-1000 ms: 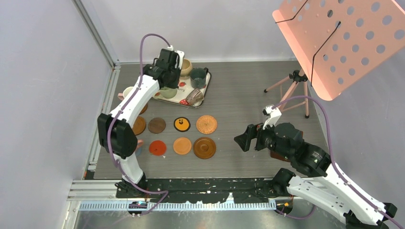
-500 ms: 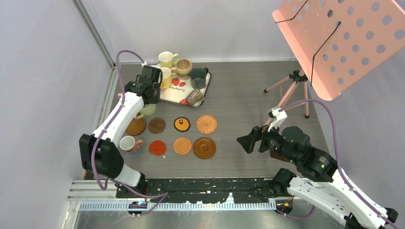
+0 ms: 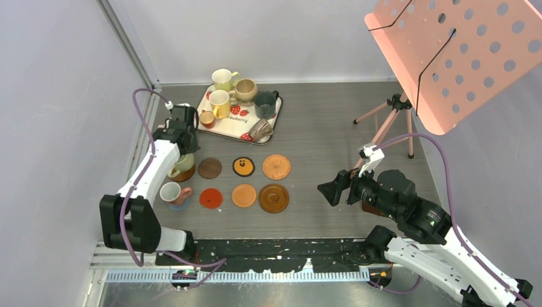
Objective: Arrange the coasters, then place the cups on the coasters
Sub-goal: Place the cup on the coaster.
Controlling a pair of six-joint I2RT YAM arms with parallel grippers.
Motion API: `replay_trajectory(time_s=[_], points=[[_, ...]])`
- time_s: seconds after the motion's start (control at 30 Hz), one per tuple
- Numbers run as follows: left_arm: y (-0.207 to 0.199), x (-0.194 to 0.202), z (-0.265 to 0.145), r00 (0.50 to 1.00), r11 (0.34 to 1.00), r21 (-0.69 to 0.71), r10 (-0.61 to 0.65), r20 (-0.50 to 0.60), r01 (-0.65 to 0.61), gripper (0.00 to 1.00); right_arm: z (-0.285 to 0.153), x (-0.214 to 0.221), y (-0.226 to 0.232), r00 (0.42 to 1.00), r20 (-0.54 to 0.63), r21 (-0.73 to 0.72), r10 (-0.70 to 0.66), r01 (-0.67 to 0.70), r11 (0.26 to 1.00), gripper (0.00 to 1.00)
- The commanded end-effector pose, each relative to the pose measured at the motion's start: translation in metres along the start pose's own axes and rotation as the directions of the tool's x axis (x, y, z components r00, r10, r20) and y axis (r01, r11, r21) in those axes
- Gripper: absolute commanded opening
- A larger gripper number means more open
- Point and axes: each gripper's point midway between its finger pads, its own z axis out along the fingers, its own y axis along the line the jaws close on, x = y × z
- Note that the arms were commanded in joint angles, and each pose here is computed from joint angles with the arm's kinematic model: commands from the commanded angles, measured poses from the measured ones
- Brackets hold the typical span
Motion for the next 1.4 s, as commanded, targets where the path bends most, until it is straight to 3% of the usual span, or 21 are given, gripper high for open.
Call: replay_trajectory(time_s=[0.0,0.47,1.27,1.37], points=[[0.013,-0.031,-0.007,0.981,0.995,0.025,-0.099,0.167,0.096,0.0,0.0,-0.003,0.0,1.0,0.017,-0.002,-0.007,0.007,1.0,0.95],[0.03,-0.025,0.014,0.977,0.993,0.012,-0.118,0.177,0.117,0.0,0.001,-0.004,0.003,1.0,0.016,-0.01,0.007,-0.007,1.0,0.95],[0.029,-0.007,0.038,0.992,0.993,-0.033,-0.115,0.054,0.117,0.0,-0.002,-0.005,-0.001,1.0,0.023,0.005,-0.006,0.006,1.0,0.95],[0.029,-0.008,0.035,0.992,0.993,-0.028,-0.117,0.055,0.118,0.11,-0.002,-0.005,-0.002,1.0,0.023,0.006,-0.007,0.007,1.0,0.95]])
